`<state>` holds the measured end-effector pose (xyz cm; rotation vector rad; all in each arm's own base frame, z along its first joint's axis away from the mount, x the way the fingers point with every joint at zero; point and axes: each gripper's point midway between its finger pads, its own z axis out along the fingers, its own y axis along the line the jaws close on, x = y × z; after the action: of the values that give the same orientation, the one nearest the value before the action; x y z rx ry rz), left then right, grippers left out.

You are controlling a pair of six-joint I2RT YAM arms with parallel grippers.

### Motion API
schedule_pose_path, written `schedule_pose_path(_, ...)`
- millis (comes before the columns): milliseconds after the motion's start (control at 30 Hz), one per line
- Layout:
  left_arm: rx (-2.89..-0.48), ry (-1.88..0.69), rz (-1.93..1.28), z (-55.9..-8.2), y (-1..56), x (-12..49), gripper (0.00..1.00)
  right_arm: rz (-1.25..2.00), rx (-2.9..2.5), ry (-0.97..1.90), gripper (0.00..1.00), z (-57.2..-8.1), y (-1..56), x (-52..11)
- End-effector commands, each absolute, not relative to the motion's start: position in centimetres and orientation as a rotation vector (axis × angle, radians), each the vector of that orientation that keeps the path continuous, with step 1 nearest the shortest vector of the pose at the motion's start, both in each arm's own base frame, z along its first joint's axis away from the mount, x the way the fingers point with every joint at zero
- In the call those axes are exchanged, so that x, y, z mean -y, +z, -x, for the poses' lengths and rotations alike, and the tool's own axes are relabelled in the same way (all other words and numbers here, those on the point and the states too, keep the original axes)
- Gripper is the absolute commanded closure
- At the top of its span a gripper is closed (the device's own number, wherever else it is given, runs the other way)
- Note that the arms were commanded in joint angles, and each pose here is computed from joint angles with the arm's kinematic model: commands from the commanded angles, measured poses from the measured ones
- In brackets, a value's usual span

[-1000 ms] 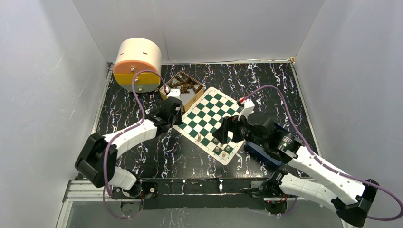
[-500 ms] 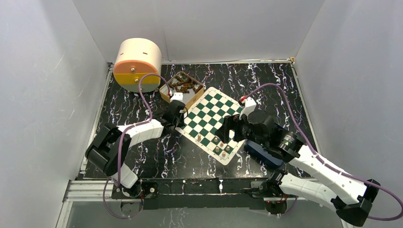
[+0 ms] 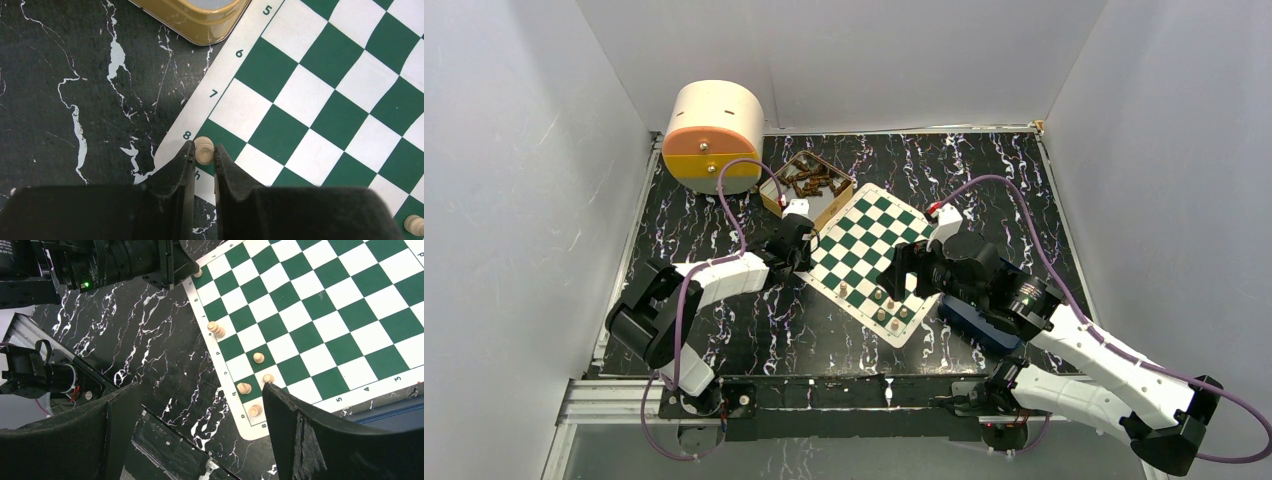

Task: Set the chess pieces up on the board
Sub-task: Place the chess piece on the chessboard.

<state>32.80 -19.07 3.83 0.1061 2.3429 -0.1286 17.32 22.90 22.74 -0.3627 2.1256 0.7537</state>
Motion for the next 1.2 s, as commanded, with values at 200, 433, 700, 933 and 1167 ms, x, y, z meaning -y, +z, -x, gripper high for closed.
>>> schedule_pose_path(200,-2.306,-0.182,-0.087,-33.0,5.4,19.7,0.97,0.338,-2.091,0.736,0.01,-17.7,23.7,-22.4)
schedule_pose_path(433,-2.324,-0.180,-0.098,-33.0,4.7,19.9,0.95,0.332,-2.123,0.703,0.01,-17.8,22.8,-22.2)
schedule_pose_path(700,-2.338,-0.169,-0.103,-32.9,4.4,19.8,0.83,0.333,-2.150,0.672,0.01,-18.1,21.8,-22.3)
schedule_pose_path(933,-2.339,-0.176,-0.107,-33.0,5.2,20.0,0.69,0.323,-2.176,0.654,0.01,-18.2,21.1,-22.3)
schedule_pose_path(1167,-2.299,-0.201,-0.096,-33.1,8.1,20.0,0.61,0.156,-2.271,0.516,0.01,-19.1,19.5,-20.7)
